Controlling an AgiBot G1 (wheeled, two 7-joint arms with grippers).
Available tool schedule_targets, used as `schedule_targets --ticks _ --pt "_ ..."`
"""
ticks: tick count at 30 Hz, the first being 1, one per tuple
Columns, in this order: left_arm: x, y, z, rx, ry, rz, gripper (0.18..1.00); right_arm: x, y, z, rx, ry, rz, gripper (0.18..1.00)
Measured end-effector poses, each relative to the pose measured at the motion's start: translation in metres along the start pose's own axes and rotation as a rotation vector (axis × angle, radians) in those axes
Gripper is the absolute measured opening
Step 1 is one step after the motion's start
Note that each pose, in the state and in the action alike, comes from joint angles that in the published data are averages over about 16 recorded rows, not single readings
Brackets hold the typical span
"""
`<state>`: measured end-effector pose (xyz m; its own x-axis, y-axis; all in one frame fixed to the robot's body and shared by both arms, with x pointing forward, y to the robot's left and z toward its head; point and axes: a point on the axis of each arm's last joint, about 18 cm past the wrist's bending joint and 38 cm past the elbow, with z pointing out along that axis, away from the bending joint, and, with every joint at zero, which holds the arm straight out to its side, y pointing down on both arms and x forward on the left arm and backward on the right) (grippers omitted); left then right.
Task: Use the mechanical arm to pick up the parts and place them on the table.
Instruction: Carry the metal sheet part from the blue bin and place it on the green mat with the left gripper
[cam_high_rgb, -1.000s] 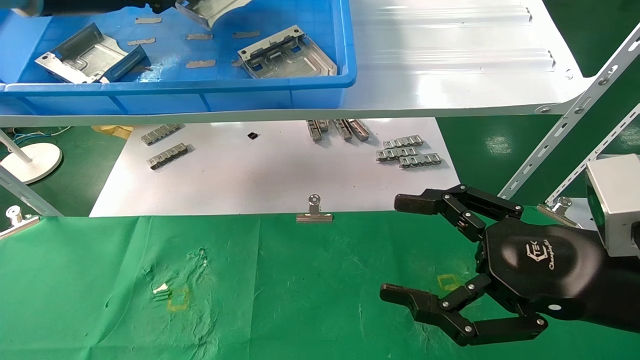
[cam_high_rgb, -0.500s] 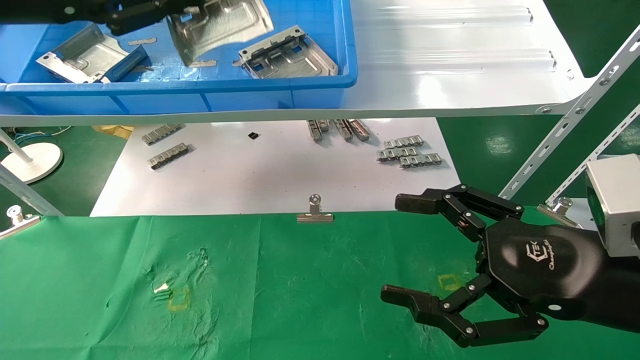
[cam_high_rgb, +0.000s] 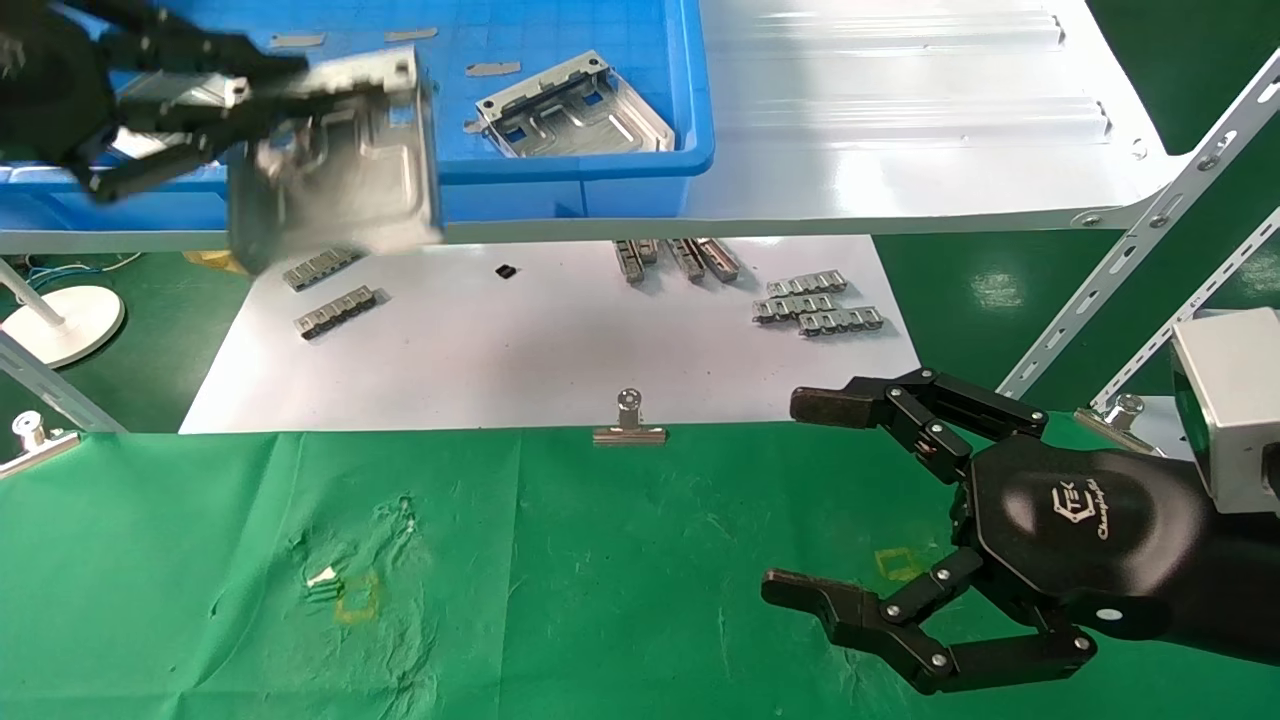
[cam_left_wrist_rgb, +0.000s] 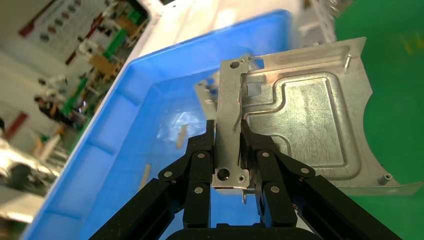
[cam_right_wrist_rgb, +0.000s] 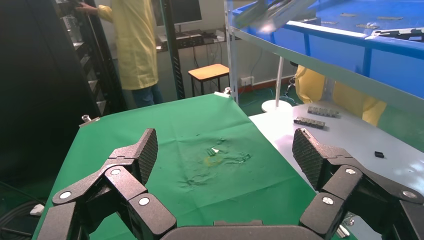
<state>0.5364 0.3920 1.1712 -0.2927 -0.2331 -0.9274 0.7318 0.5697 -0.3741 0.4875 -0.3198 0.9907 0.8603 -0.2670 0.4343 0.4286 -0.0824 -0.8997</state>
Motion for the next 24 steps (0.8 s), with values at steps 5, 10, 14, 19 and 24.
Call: schedule_targets --ticks 5,10,14,19,24 --pt "0.044 0.008 -0.014 -0.027 0.104 0.064 0.273 0.000 0.000 0.000 0.000 0.000 0.000 1.000" --pt "0.087 0.029 -0.021 -0.078 0.212 0.061 0.273 0.000 0.000 0.000 0.000 0.000 0.000 1.000" --pt "0.113 0.056 -0.024 -0.136 0.265 0.036 0.273 0.000 0.000 0.000 0.000 0.000 0.000 1.000" --pt "0.137 0.094 -0.022 -0.197 0.293 0.018 0.273 0.000 0.000 0.000 0.000 0.000 0.000 1.000" --pt "0.157 0.123 -0.018 -0.233 0.276 0.002 0.273 0.000 0.000 0.000 0.000 0.000 0.000 1.000"
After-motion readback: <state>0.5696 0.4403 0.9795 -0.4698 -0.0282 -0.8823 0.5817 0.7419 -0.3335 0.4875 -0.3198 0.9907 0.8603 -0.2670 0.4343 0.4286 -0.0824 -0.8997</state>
